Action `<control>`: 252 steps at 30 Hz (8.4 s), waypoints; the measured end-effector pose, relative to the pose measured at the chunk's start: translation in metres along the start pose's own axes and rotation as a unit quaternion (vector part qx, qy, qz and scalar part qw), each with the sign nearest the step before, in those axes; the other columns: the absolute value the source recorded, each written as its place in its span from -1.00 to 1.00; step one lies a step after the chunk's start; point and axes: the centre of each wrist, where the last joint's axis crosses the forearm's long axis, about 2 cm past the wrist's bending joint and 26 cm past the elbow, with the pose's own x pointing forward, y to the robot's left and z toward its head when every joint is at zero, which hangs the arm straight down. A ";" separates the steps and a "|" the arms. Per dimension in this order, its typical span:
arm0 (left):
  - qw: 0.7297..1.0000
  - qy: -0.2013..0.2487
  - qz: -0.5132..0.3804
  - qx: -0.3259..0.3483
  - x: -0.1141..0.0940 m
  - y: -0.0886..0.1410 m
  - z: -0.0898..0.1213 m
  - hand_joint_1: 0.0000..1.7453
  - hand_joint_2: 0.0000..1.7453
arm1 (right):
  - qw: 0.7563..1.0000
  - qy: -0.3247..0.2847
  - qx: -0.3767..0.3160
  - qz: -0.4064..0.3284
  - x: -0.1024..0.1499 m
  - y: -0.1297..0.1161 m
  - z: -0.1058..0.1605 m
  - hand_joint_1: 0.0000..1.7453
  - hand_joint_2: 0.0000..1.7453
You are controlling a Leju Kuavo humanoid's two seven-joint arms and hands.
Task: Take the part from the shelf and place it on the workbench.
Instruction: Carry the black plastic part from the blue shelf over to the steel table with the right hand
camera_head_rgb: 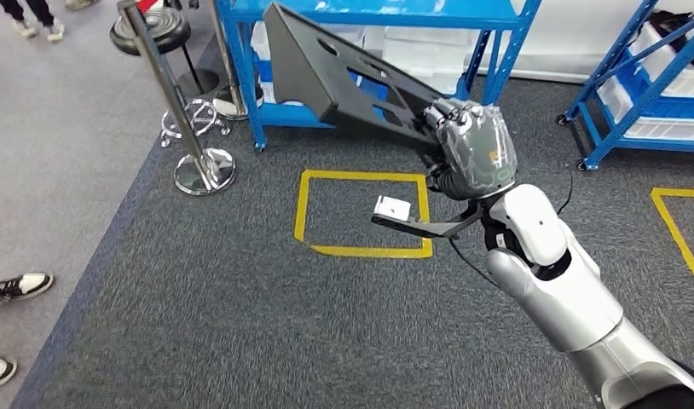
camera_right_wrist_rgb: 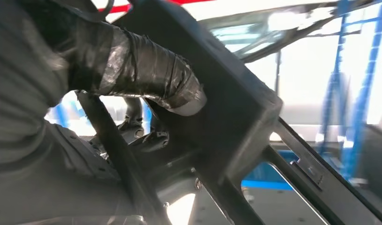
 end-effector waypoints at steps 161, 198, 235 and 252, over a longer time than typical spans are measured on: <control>1.000 0.006 -0.014 0.000 0.000 -0.018 0.000 -1.00 1.00 | 0.987 0.063 0.049 0.139 -0.064 -0.032 0.118 1.00 1.00; 1.000 0.019 0.008 -0.002 -0.009 0.001 0.000 -1.00 1.00 | 0.954 -0.049 0.129 0.268 -0.034 0.016 0.016 1.00 1.00; 0.999 0.043 -0.001 -0.003 -0.008 0.004 0.000 -1.00 1.00 | 0.962 -0.040 0.139 0.232 -0.033 0.000 -0.021 1.00 1.00; 0.999 0.036 -0.008 -0.015 -0.009 0.009 0.000 -1.00 1.00 | 0.971 -0.040 0.162 0.171 -0.030 0.002 -0.030 1.00 1.00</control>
